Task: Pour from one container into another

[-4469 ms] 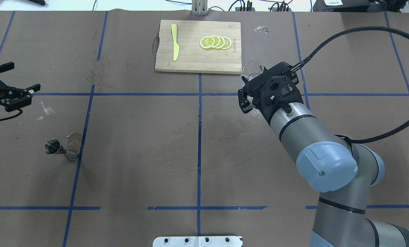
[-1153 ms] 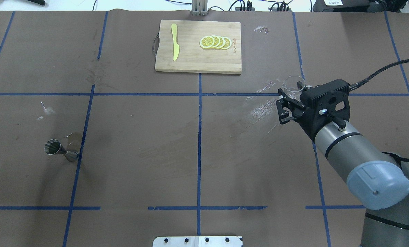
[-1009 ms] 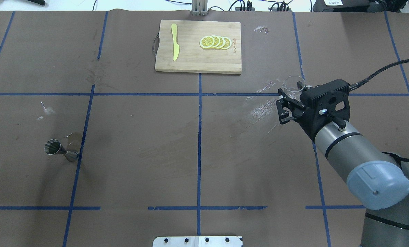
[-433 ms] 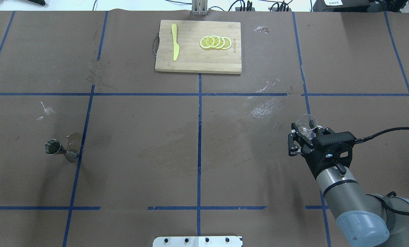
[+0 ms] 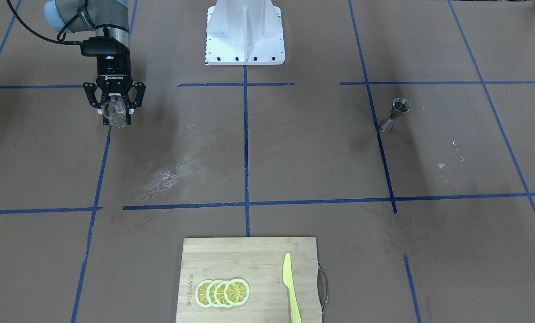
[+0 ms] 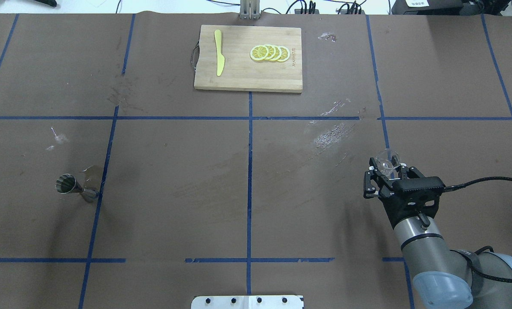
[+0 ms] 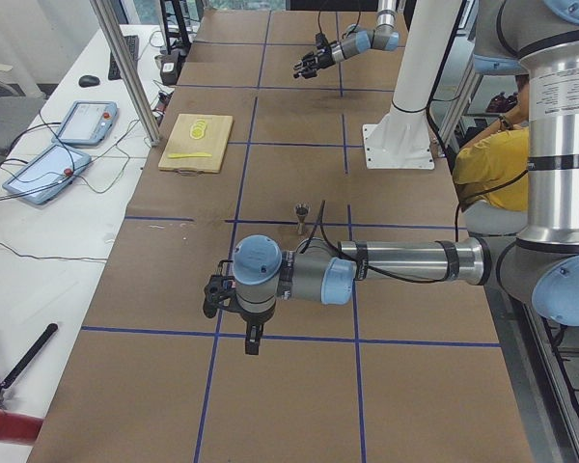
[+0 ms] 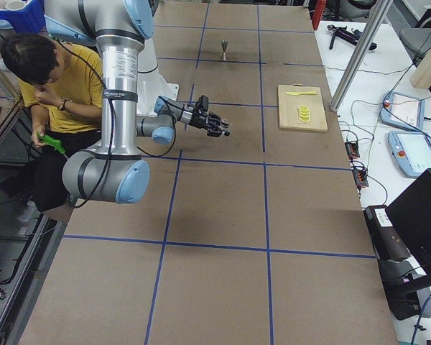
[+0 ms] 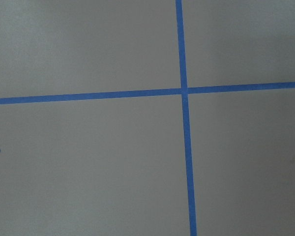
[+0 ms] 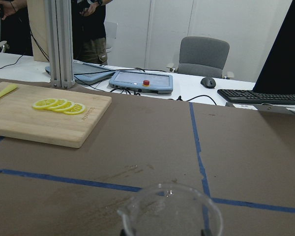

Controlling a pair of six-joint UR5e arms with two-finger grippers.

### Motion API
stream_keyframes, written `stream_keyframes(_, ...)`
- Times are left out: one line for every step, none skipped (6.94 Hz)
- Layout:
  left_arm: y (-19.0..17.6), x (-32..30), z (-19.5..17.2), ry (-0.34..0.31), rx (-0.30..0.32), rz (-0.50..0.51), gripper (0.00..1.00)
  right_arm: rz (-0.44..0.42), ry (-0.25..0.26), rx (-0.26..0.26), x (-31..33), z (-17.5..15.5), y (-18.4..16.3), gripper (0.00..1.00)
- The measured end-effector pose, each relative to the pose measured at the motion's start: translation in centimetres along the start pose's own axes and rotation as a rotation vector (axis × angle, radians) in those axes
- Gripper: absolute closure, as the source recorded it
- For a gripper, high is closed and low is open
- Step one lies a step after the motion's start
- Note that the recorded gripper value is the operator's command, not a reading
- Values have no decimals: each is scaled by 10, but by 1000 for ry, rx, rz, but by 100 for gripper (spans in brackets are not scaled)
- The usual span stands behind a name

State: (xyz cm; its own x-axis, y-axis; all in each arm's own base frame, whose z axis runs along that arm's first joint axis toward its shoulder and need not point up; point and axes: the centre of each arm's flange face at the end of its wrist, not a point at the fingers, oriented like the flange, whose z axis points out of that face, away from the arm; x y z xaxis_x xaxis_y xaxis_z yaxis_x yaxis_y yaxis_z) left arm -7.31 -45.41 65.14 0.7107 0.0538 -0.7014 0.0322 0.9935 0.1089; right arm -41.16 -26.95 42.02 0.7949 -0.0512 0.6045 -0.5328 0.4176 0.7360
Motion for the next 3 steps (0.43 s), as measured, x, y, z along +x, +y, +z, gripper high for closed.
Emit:
stream_keyframes(0, 0, 0, 0, 1, 1, 0, -8, 14, 2, 4, 5, 11, 100)
stream_keyframes(-1, 1, 0, 0, 1, 2, 0, -15, 26, 1, 9, 10, 21, 100)
stream_keyframes(-1, 1, 0, 0, 1, 3, 0, -17, 36, -1, 13, 15, 31, 100)
